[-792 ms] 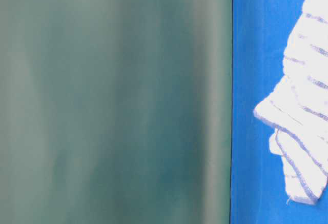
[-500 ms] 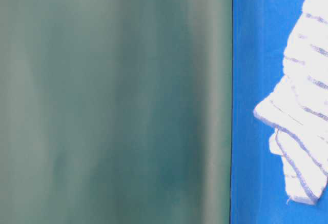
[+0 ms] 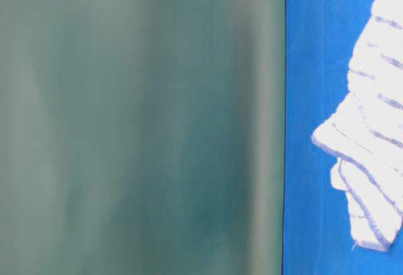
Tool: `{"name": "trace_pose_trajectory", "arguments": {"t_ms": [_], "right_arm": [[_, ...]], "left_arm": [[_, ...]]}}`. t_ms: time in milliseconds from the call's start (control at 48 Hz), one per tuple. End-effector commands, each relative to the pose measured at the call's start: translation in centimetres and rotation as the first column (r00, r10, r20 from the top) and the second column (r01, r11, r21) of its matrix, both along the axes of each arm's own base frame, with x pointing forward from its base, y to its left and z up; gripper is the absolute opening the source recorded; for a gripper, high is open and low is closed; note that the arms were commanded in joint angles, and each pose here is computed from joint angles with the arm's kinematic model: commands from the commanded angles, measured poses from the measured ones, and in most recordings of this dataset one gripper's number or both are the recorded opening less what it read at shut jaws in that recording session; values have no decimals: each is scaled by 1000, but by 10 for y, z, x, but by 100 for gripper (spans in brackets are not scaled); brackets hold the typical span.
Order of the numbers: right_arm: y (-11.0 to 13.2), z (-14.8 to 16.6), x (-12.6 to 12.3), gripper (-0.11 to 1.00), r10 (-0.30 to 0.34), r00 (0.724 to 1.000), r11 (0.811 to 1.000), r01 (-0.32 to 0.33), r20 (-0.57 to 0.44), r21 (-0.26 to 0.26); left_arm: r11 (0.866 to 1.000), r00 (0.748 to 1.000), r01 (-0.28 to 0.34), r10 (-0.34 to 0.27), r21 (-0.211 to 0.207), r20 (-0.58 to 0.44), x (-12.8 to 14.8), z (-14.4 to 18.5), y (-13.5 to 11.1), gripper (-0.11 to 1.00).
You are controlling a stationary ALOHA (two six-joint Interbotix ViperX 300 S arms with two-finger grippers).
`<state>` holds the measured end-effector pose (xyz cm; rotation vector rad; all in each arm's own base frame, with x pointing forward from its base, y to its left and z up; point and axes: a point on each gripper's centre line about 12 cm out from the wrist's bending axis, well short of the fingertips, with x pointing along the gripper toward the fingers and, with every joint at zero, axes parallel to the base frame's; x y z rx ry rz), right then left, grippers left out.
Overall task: Lift the towel with both arms.
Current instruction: 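Move both grippers inward and pinch opposite ends of the striped towel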
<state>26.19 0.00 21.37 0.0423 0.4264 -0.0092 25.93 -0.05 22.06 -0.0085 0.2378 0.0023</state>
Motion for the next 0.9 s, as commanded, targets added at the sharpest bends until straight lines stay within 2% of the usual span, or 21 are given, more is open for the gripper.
{"name": "trace_pose_trajectory", "arguments": {"t_ms": [0,83,146,208,271,479,875], "right_arm": [[4,-7,14,30,10,999,1000,-10,-35,11],[9,-20,22,55,21,996,1000,-20,-87,18],[12,-29,27,66,29,992,999,-26,-121,25],[13,-40,33,64,22,987,999,-15,-161,43],[13,-50,38,61,14,981,998,-3,-196,57],[14,-82,47,61,0,950,997,24,-311,74],[14,-119,50,61,-10,914,996,46,-406,78]], "left_arm": [[1000,1000,-1,1,0,-28,16,-5,0,17],[1000,996,-10,10,1,-84,26,-21,3,41],[1000,992,-18,18,1,-124,35,-32,5,60],[1000,988,-24,24,1,-154,42,-41,7,79],[999,982,-33,33,1,-186,50,-50,10,90],[998,958,-63,61,2,-280,71,-83,21,91],[996,933,-87,83,4,-350,88,-132,30,91]]}}
